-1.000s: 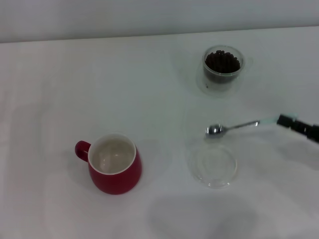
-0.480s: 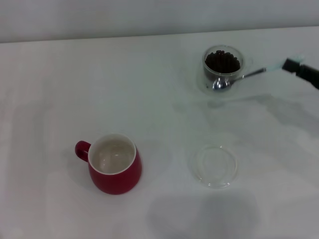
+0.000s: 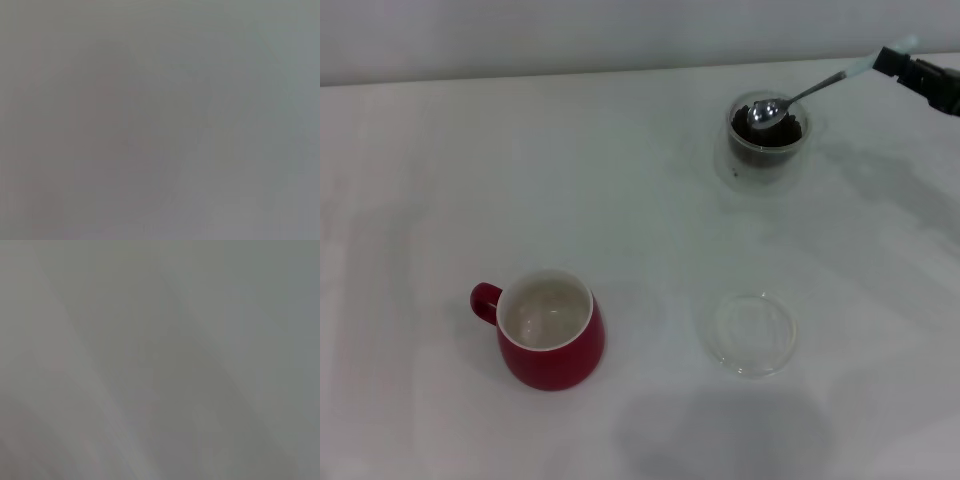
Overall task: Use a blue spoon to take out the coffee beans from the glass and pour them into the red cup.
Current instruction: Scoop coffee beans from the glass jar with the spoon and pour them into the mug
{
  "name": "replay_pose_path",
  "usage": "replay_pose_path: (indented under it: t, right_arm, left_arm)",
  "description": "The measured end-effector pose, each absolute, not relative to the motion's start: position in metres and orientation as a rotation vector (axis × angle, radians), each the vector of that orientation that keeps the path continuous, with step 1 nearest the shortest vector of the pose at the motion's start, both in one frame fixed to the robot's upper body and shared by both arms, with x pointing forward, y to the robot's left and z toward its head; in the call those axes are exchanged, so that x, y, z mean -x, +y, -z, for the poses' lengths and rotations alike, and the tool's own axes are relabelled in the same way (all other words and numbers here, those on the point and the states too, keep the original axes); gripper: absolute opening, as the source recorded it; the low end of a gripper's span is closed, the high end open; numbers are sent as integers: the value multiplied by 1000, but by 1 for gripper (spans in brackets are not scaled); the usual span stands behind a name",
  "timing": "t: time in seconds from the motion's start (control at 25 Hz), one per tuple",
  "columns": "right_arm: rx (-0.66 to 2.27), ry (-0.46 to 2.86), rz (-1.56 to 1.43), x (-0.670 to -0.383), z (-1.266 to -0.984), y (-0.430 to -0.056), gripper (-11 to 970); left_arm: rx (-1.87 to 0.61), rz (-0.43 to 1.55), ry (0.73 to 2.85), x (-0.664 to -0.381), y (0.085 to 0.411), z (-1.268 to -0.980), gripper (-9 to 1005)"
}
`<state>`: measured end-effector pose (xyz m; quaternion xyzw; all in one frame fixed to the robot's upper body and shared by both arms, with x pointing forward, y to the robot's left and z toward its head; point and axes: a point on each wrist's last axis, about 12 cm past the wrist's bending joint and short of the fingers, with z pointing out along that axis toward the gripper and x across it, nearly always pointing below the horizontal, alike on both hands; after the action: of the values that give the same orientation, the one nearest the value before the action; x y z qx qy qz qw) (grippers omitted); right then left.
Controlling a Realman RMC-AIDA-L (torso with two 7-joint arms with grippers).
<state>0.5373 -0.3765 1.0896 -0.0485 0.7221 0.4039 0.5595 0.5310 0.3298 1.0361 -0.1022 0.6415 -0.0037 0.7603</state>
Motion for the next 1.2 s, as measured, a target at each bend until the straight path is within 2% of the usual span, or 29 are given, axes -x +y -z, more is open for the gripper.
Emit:
replay_pose_path:
  t: [0.64,1.2]
  right_arm:
    - [97,1688,-792,-549,-1094,-390,138]
    - [145,1702,-749,-558,-1088,-375,138]
  left_arm:
    - [225,16,1396,-531,327,-1036,890]
    - [229,20,1398,-531,326,-1035,890]
